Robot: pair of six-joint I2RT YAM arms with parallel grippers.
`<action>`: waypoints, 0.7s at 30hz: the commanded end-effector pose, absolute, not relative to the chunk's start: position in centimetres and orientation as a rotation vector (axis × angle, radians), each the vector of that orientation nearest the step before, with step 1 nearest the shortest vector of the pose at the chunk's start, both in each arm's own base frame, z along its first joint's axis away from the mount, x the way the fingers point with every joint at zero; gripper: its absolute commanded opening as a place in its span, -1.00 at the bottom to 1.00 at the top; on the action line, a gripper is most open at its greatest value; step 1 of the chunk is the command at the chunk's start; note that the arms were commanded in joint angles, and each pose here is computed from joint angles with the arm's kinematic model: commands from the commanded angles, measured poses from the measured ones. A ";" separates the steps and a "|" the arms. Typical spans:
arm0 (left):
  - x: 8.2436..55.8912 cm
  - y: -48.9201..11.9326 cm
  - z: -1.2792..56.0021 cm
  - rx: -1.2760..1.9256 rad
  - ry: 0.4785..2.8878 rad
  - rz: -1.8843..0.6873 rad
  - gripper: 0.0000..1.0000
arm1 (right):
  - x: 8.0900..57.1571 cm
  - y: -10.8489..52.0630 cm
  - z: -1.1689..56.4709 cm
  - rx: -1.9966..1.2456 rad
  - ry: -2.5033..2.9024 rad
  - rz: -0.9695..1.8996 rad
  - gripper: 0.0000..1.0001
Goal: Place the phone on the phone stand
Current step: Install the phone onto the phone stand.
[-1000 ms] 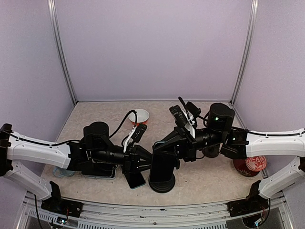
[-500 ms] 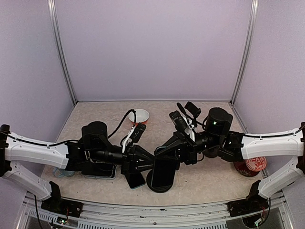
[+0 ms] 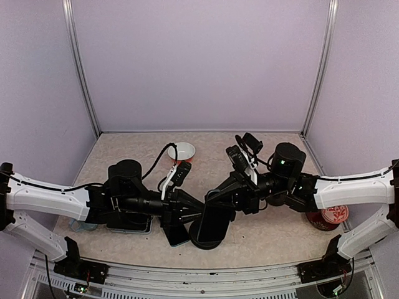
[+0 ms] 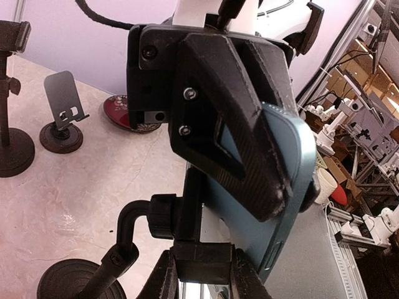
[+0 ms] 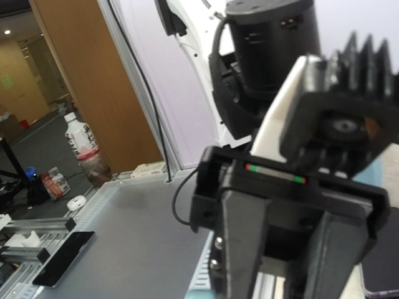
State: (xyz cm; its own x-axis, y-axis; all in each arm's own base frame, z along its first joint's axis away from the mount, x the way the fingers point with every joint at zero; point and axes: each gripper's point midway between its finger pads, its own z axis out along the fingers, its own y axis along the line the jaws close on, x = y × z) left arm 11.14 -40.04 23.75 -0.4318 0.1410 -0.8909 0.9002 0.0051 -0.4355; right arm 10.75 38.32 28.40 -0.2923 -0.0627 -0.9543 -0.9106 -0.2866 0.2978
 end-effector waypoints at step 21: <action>11.4 -38.4 30.3 1.020 1.423 -1.469 -1.00 | 15.2 36.1 24.1 -1.174 1.609 1.604 -1.00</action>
State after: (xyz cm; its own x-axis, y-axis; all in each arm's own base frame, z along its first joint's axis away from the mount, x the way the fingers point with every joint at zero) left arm 12.10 -38.93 24.37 -0.4162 0.1265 -0.9005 0.9089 0.0873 -0.4078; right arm 13.70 36.92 27.19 -0.3266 -0.0952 -0.9404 -0.9230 -0.1822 0.3390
